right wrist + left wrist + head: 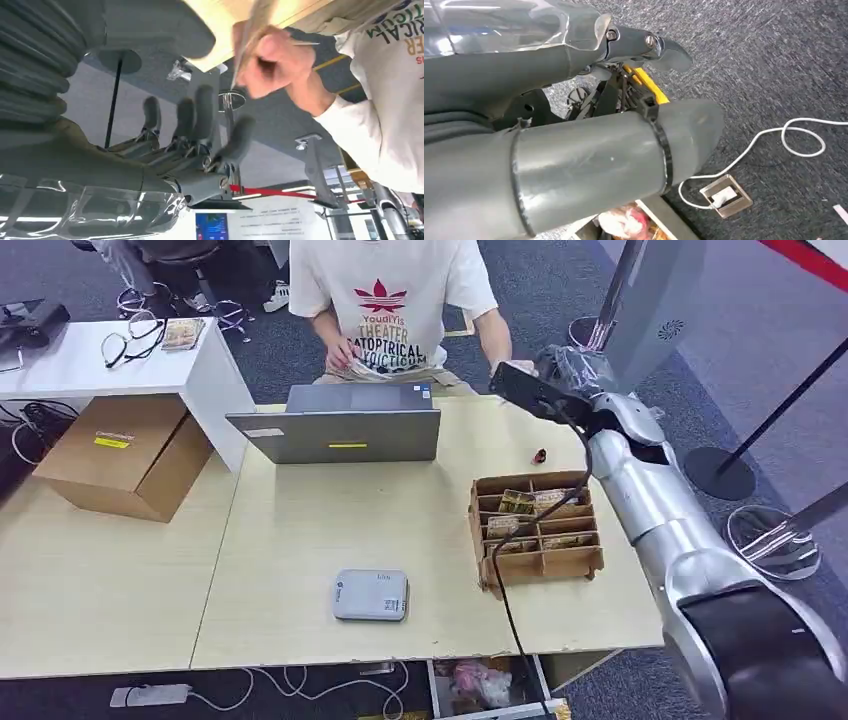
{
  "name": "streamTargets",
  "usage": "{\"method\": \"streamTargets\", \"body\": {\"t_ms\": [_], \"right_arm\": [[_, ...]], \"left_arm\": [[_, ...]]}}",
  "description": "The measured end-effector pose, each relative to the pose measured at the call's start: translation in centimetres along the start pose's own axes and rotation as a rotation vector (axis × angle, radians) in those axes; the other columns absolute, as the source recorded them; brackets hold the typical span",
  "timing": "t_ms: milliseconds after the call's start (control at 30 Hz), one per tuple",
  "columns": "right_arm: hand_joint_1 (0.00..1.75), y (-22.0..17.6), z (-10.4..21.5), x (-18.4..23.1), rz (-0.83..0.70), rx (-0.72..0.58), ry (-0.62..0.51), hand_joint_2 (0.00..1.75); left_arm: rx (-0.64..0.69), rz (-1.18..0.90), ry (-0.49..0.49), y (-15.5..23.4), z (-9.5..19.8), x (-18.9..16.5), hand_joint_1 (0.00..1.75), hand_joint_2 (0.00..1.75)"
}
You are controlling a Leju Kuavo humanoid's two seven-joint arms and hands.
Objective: Pass the card to the sensor for recognition and then transmit it.
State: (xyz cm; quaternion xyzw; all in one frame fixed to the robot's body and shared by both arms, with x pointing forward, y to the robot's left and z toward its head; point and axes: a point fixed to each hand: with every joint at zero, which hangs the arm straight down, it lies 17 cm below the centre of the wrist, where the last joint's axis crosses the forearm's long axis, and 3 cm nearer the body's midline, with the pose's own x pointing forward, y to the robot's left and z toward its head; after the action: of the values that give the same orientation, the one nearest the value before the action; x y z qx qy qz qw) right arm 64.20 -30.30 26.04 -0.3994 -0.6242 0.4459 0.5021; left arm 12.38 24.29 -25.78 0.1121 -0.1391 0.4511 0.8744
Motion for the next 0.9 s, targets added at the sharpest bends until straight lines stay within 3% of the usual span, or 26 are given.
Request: {"method": "streamTargets", "body": {"t_ms": [400, 467, 700, 900], "right_arm": [[0.0, 0.1, 0.8, 1.7, 0.01, -0.046, -0.05, 1.75], [0.0, -0.1, 1.3, 2.6, -0.077, -0.072, -0.092, 1.75], [0.0, 0.0, 5.3, 6.0, -0.608, -0.141, -0.236, 1.75], [0.0, 1.1, 9.5, 8.0, -0.836, -0.173, -0.288, 1.75]], "left_arm": [[0.001, 0.002, -0.017, 0.1, 0.1, 0.3, 0.0, 0.0], [0.003, -0.001, -0.019, 0.2, 0.0, 0.3, 0.0, 0.0], [0.004, -0.008, -0.044, 0.3, 0.1, 0.5, 0.0, 0.0], [0.011, -0.009, -0.046, 0.6, 0.2, 0.3, 0.0, 0.0]]}}
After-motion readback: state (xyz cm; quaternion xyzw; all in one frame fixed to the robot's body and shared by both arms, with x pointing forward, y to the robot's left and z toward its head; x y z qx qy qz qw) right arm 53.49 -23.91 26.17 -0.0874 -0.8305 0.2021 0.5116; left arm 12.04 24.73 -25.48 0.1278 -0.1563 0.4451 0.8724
